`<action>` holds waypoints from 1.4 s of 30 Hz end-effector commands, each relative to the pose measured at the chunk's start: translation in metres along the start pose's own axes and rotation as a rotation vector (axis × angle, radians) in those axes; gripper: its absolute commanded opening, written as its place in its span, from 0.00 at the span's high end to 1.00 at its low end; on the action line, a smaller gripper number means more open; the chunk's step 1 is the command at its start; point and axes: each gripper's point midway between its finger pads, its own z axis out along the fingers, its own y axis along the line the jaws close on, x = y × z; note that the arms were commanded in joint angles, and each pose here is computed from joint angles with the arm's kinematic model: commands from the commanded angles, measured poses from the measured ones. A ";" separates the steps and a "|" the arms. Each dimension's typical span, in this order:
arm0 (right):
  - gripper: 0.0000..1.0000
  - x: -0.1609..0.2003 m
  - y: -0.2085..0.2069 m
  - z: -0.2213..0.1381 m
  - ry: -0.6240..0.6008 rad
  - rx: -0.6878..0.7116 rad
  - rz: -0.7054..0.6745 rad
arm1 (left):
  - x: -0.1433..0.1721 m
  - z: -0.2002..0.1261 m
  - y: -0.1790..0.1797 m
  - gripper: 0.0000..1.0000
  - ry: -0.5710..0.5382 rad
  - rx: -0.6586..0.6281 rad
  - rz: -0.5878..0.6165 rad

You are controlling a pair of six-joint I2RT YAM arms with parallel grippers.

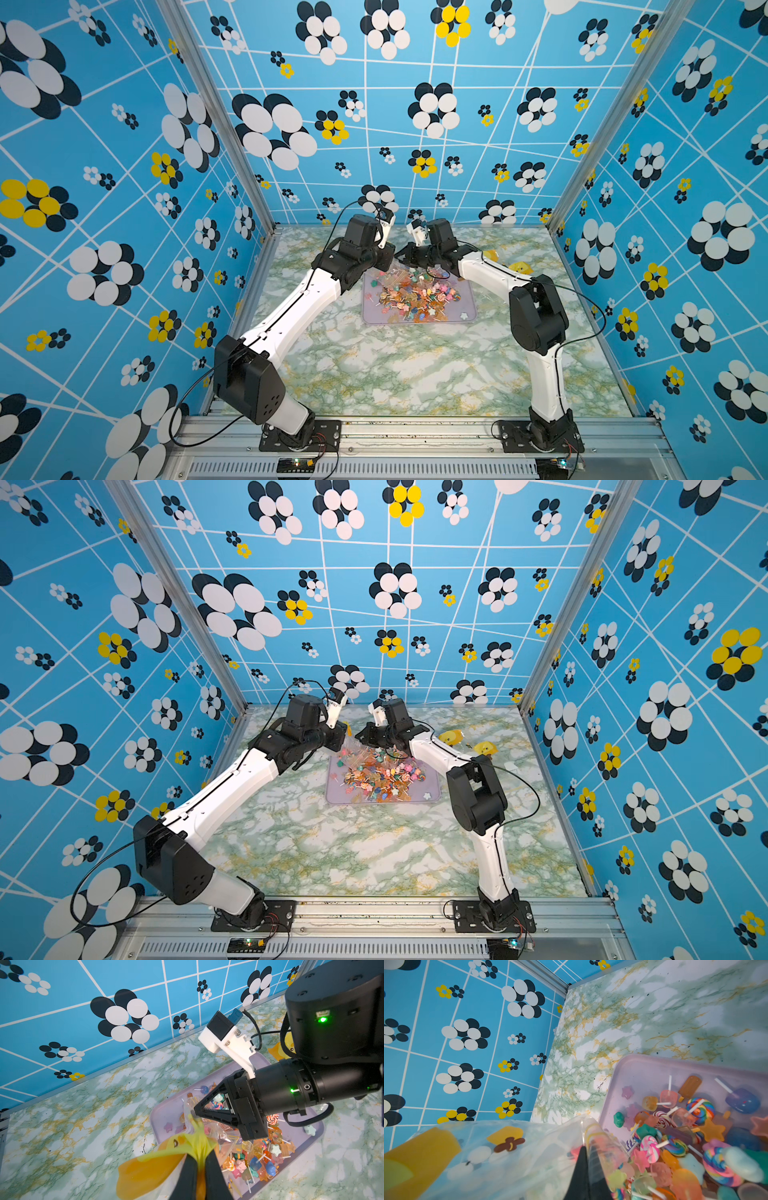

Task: Pour candies out of the ziploc bag
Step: 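Pour the candies out of the ziploc bag onto the tray.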

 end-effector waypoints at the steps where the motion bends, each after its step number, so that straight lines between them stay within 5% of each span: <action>1: 1.00 0.022 -0.028 0.012 0.050 0.062 0.060 | -0.041 -0.014 -0.002 1.00 -0.126 -0.003 0.020; 30: 1.00 0.027 -0.036 0.017 0.053 0.065 0.072 | -0.043 -0.026 -0.006 1.00 -0.104 0.003 0.064; 37: 1.00 0.025 -0.040 0.014 0.050 0.070 0.075 | -0.030 -0.023 -0.004 0.72 -0.087 -0.008 0.056; 42: 1.00 0.023 -0.038 0.015 0.047 0.058 0.082 | -0.026 -0.022 -0.006 0.68 -0.077 0.000 0.049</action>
